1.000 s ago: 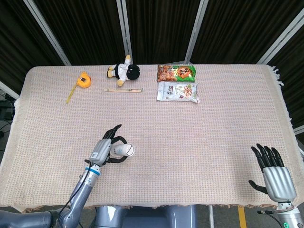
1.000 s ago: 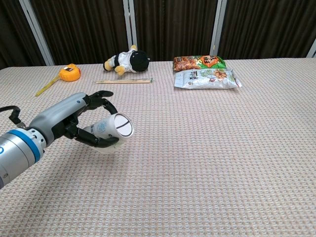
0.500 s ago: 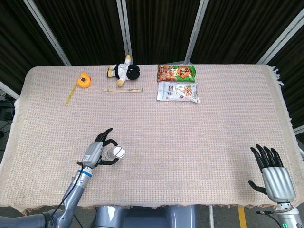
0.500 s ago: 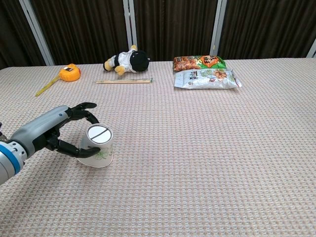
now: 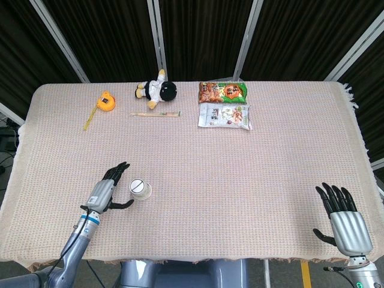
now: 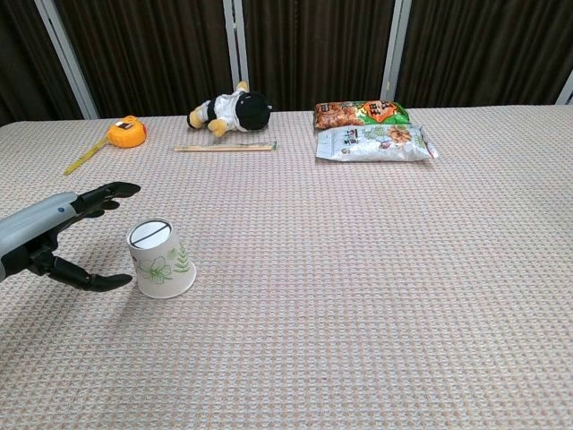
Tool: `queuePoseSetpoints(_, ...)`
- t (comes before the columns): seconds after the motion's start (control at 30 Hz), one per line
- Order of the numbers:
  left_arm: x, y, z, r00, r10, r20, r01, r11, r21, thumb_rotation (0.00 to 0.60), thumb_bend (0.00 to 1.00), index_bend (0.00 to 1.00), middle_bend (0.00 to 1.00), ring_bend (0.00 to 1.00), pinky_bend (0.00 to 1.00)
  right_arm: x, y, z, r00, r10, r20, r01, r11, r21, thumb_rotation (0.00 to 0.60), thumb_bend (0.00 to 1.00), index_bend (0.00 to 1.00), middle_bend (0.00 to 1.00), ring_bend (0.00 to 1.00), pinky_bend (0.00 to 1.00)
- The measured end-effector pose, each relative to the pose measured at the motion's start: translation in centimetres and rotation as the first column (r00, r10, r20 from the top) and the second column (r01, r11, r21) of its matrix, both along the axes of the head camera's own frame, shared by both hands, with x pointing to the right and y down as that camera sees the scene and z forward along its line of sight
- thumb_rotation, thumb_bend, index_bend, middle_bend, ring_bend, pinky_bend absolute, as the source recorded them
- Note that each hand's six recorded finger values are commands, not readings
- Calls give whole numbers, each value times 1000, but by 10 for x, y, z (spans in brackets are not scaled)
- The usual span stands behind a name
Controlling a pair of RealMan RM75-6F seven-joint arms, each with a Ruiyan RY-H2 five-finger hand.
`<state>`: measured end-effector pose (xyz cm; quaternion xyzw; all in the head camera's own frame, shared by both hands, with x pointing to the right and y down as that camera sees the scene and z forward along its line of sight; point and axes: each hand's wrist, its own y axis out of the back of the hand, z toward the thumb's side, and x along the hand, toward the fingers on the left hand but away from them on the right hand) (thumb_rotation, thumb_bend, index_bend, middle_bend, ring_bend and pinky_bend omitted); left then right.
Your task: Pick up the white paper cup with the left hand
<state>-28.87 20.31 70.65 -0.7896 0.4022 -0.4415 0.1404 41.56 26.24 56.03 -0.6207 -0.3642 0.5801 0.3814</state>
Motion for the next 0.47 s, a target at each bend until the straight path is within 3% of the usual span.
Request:
queuePoseSetpoints(0.2,-12,-4,-15,1000,18,25,-19,998,63,600,117,0,0,0,0,1,-1,0,1000,2,-4,-2,1000,5,600,11,0,0,0,0)
queuePoseSetpoints(0.37,-34,-5,-37,978,78,192,-116,974,193,600,95,0,0,0,0,2,-3,2,1000,3,-22,-2,1000,12,600,6,0,0,0,0)
queuePoseSetpoints(0.47,-54,-3,-59,938,76,339,-179,941,286,600,93,0,0,0,0,1,-3,3,1000,-4,-29,5,1000,17,600,6,0,0,0,0)
